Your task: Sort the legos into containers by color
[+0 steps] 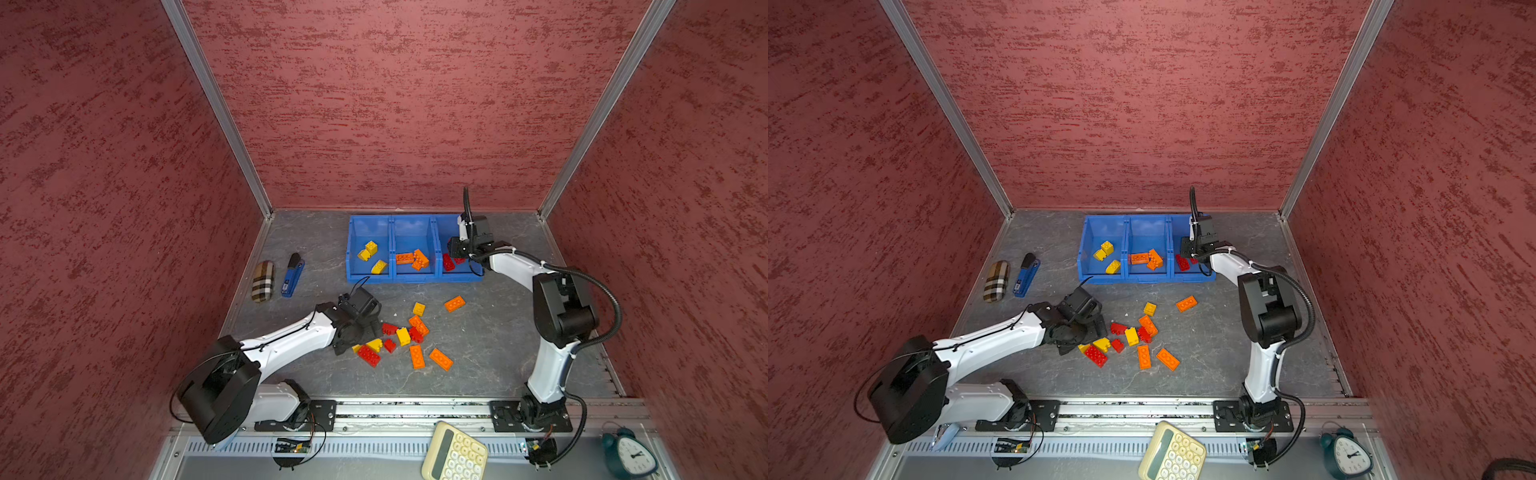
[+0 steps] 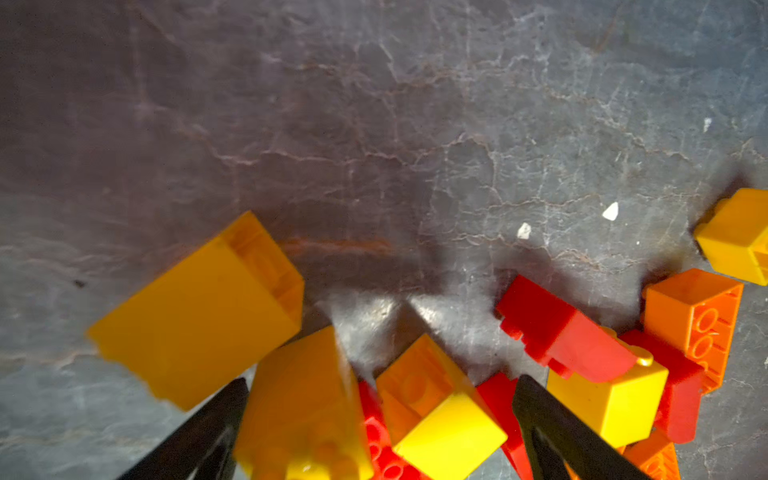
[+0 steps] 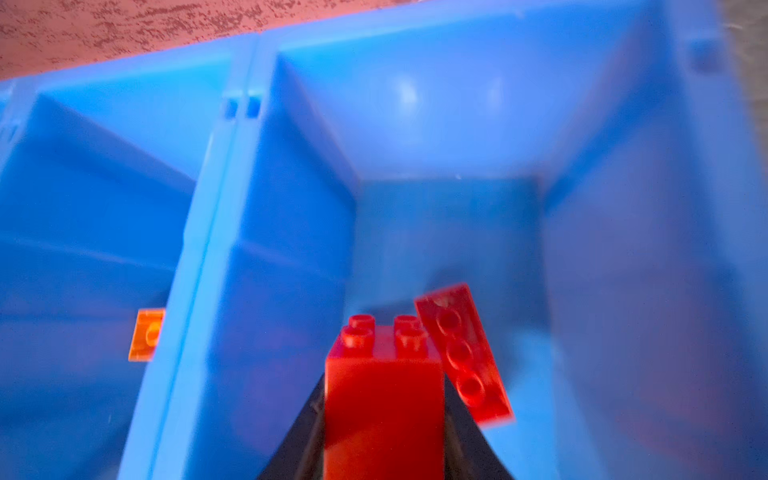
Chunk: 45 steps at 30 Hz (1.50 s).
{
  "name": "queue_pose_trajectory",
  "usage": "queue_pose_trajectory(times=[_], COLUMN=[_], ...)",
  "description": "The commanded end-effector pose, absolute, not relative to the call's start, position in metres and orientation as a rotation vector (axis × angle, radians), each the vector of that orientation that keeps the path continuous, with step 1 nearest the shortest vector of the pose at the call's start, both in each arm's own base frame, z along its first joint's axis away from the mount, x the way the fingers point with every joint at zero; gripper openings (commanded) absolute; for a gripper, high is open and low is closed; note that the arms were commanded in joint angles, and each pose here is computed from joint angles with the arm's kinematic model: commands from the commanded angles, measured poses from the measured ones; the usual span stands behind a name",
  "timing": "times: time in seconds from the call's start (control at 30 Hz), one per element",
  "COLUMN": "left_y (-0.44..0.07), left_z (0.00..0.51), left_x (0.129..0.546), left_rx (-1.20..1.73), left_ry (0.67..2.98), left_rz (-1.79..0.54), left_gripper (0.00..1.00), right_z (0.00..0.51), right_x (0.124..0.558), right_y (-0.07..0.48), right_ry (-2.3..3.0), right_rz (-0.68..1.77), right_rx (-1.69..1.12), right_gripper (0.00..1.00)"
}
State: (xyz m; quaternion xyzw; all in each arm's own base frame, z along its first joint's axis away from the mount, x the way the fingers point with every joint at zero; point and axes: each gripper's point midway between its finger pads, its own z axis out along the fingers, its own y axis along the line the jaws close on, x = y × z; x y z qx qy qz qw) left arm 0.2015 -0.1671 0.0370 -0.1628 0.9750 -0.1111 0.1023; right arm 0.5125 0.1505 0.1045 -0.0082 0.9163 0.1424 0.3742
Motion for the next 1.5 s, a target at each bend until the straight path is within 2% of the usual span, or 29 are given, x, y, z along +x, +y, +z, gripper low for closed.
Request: queue_pose_trajectory(times=[0.0, 0.13, 0.23, 0.4, 0.53, 0.57, 0.63, 0.67, 0.73, 1.0, 1.3, 1.43, 1.47], left_y=[-0.199, -0.215, -0.217, -0.189, -0.181, -0.178, -0.174, -0.175, -0.176, -0.177, -0.167, -0.172, -0.172], left_z=[0.049, 0.056, 0.064, 0.059, 0.05, 0.05, 0.049, 0.05, 0.049, 0.038, 0.032, 0.024, 0.022], left_x=[0.22, 0.223, 0.227, 0.224, 0.211, 0.208, 0.204, 0.203, 0.203, 0.207, 0.206, 0.207, 0.207], left_rx=[-0.346, -0.197, -0.123, -0.188, -0.132, -0.119, -0.098, -0.087, -0.06, -0.036, -0.118, -0.102, -0.1], left_ry=[2.825, 2.798, 2.772, 2.798, 2.847, 2.849, 2.855, 2.857, 2.863, 2.895, 2.892, 2.907, 2.911], left_rz=[-0.489, -0.521, -0.509, -0.308, -0.205, -0.18, -0.15, -0.153, -0.152, -0.078, -0.062, -0.087, -0.082], left_gripper=[0.99, 0.99, 0.99, 0.99, 1.0, 0.97, 0.86, 0.81, 0.71, 0.52, 0.47, 0.47, 0.44], right_z=[0.113, 0.112, 0.113, 0.12, 0.128, 0.129, 0.13, 0.131, 0.133, 0.144, 0.168, 0.179, 0.181], right_x=[0.529, 0.534, 0.532, 0.525, 0.521, 0.52, 0.518, 0.517, 0.514, 0.505, 0.499, 0.494, 0.492], right_y=[0.158, 0.159, 0.158, 0.154, 0.152, 0.151, 0.148, 0.147, 0.145, 0.143, 0.144, 0.16, 0.164], right_ry=[2.322, 2.328, 2.321, 2.3, 2.274, 2.273, 2.268, 2.267, 2.262, 2.227, 2.185, 2.146, 2.138], right_rz=[0.388, 0.389, 0.393, 0.392, 0.393, 0.392, 0.384, 0.381, 0.378, 0.403, 0.426, 0.53, 0.56], right_rx=[-0.054, -0.047, -0.033, -0.018, -0.008, -0.002, 0.016, 0.024, 0.045, 0.062, 0.04, -0.017, -0.029], right_gripper=[0.4, 0.46, 0.55, 0.68, 0.77, 0.79, 0.87, 0.98, 0.99, 0.99, 0.99, 0.99, 0.99])
